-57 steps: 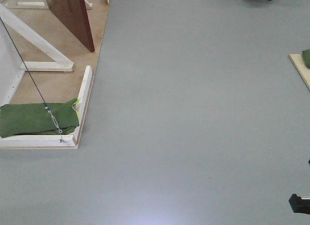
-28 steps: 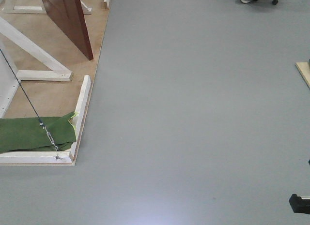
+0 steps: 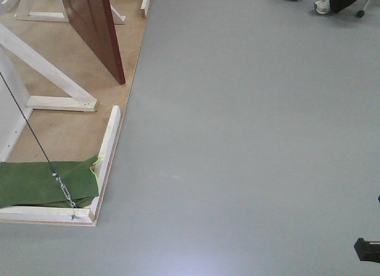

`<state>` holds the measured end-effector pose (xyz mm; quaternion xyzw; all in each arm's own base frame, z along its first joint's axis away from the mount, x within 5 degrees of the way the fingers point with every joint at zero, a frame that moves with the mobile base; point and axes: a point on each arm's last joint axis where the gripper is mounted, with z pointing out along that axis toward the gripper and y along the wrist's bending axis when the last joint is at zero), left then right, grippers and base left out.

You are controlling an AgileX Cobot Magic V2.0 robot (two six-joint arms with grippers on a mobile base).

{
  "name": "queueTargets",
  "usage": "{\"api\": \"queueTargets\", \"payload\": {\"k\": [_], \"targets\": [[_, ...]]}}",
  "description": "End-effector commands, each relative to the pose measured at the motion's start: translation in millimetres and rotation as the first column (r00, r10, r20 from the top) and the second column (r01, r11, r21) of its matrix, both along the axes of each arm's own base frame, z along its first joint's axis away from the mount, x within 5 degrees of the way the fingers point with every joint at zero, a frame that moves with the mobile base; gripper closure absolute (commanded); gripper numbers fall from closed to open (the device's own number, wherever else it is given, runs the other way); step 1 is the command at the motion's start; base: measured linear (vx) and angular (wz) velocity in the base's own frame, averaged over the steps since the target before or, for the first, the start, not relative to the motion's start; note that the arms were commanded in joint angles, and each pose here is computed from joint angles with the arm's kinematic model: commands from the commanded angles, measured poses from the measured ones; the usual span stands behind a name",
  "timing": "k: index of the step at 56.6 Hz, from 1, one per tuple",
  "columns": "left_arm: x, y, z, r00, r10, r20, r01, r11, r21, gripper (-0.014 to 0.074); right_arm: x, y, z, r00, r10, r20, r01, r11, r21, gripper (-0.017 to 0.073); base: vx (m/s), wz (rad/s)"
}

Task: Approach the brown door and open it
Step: 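Drive forward alongside the brown door, passing its edge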

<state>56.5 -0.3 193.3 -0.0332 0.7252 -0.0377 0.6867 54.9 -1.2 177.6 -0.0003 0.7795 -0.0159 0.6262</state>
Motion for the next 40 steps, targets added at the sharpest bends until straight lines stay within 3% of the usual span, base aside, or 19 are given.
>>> {"api": "queueTargets", "payload": {"k": [1,40], "targets": [[-2.1,-0.5,13.9,0.994,-0.006,0.111,0.006,1.000,-0.002,0.0597,0.5,-0.5,6.4,0.996,-0.004,0.092,0.005,1.000,-0.014,0.0559,0.25,0.08],[-2.1,-0.5,13.9,0.994,-0.006,0.111,0.006,1.000,-0.002,0.0597,0.4,-0.3,6.5,0.996,-0.001,0.093,0.003,1.000,-0.014,0.0559,0.23,0.00]]}}
